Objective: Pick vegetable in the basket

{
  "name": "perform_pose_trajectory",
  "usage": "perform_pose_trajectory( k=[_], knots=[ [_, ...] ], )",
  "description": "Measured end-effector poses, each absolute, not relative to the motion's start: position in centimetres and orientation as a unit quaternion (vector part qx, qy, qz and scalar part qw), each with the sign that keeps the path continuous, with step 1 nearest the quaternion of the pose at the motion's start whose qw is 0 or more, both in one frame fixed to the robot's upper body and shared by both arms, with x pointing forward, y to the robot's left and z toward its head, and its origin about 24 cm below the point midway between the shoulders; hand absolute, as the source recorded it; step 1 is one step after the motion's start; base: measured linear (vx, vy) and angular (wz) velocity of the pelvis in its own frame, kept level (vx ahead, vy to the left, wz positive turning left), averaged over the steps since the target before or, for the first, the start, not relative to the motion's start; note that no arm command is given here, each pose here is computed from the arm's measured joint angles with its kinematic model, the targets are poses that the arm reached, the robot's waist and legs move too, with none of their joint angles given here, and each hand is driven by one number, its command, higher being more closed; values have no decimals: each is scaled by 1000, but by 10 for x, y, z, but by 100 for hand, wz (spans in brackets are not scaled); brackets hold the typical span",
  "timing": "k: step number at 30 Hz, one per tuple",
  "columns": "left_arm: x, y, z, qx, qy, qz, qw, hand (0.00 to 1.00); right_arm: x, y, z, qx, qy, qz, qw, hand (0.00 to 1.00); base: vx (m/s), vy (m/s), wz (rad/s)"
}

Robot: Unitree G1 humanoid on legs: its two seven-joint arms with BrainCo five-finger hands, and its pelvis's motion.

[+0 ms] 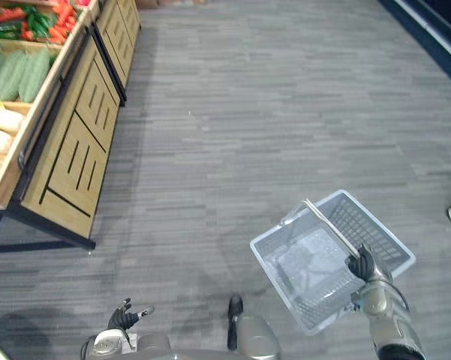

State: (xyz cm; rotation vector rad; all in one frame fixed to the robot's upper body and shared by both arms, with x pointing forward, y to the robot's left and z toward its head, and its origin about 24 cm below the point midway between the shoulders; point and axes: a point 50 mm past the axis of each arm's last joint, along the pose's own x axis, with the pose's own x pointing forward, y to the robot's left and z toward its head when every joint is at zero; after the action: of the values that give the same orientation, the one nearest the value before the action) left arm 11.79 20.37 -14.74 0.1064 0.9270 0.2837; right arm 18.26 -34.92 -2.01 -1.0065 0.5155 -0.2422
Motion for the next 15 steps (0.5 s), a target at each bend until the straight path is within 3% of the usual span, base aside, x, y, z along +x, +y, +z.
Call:
perform_pose_trajectory(
  k=[7,11,15],
  knots=[
    [121,214,-142,55,429,156,888,0,163,-358,-24,-452,263,-153,838,100,363,12,16],
    [79,216,-155,62,490,162,854,0,150,-346,-41,-415,281,-163,850,100,437,173,2],
    [69,224,-156,67,502,175,844,0,160,-326,-51,-422,280,-112,855,100,460,196,12]
  ],
)
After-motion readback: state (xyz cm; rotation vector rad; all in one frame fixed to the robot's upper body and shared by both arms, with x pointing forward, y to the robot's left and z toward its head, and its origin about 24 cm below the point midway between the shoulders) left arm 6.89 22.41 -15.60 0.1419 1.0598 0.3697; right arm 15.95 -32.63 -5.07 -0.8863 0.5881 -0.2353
